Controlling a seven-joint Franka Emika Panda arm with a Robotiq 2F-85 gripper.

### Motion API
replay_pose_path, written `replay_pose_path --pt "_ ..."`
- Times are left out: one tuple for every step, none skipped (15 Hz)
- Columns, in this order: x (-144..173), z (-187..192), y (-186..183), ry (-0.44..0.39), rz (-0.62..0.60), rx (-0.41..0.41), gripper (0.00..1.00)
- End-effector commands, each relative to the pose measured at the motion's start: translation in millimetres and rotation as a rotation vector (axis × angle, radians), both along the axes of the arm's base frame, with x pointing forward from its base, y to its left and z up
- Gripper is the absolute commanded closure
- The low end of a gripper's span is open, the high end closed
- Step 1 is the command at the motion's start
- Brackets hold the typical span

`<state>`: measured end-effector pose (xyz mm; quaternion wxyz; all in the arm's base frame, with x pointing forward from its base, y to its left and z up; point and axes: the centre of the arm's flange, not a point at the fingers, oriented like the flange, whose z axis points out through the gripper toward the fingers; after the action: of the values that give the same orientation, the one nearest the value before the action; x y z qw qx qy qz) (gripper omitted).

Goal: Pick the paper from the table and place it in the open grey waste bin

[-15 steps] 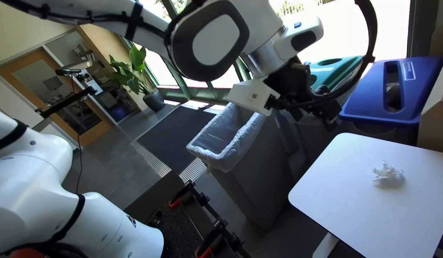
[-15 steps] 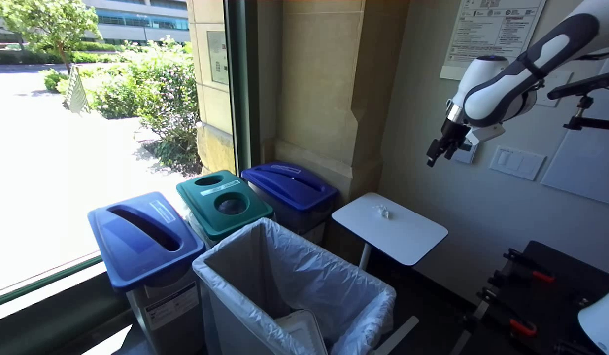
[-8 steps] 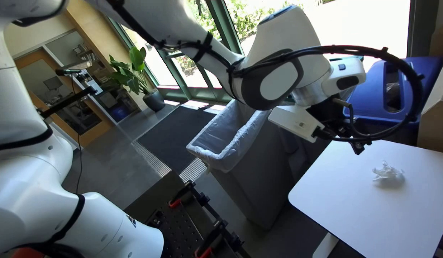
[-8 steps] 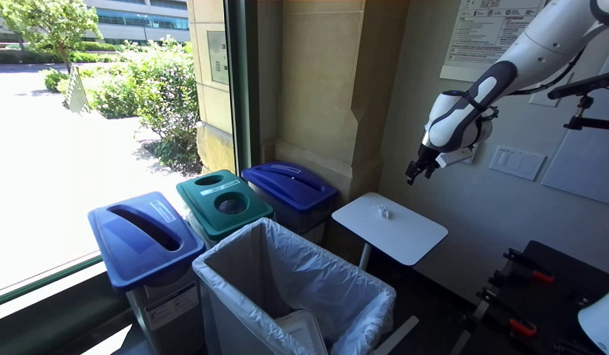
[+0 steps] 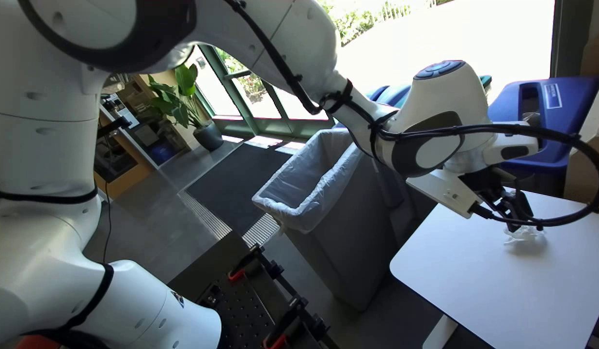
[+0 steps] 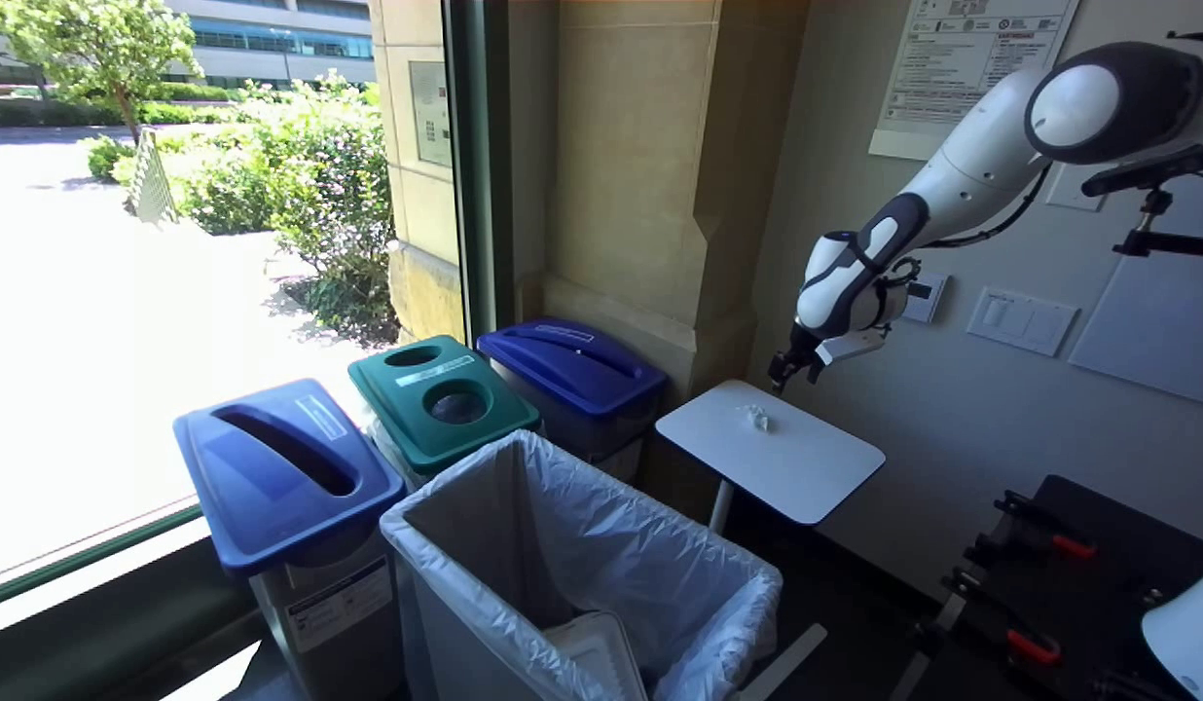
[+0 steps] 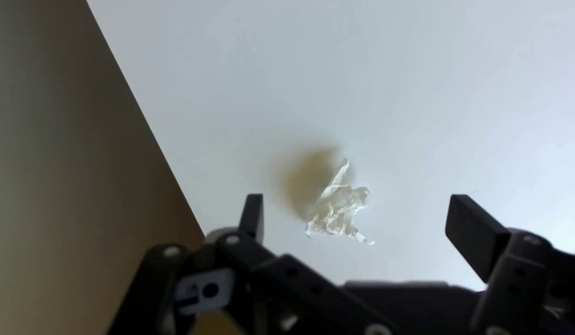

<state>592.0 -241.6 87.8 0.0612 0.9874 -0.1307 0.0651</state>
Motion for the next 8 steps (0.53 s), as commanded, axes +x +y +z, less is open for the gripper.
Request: replay_pose_path --pt "42 -34 -20 0.035 -0.048 0.029 0.00" --pt "11 -20 -7 0.019 -0.012 0.007 0.00" --pt "14 -27 -8 0.023 -0.012 0.007 0.00" --pt "13 -30 -8 0.026 -0.012 0.007 0.00" --pt "13 -31 -8 0.027 -0.012 0.007 0.00" --pt "13 -30 -8 0.026 -0.011 0.007 0.00" --pt "14 -30 -8 0.026 -0.011 0.007 0.00" --pt "18 -32 -8 0.001 -0.044 -0.007 0.00"
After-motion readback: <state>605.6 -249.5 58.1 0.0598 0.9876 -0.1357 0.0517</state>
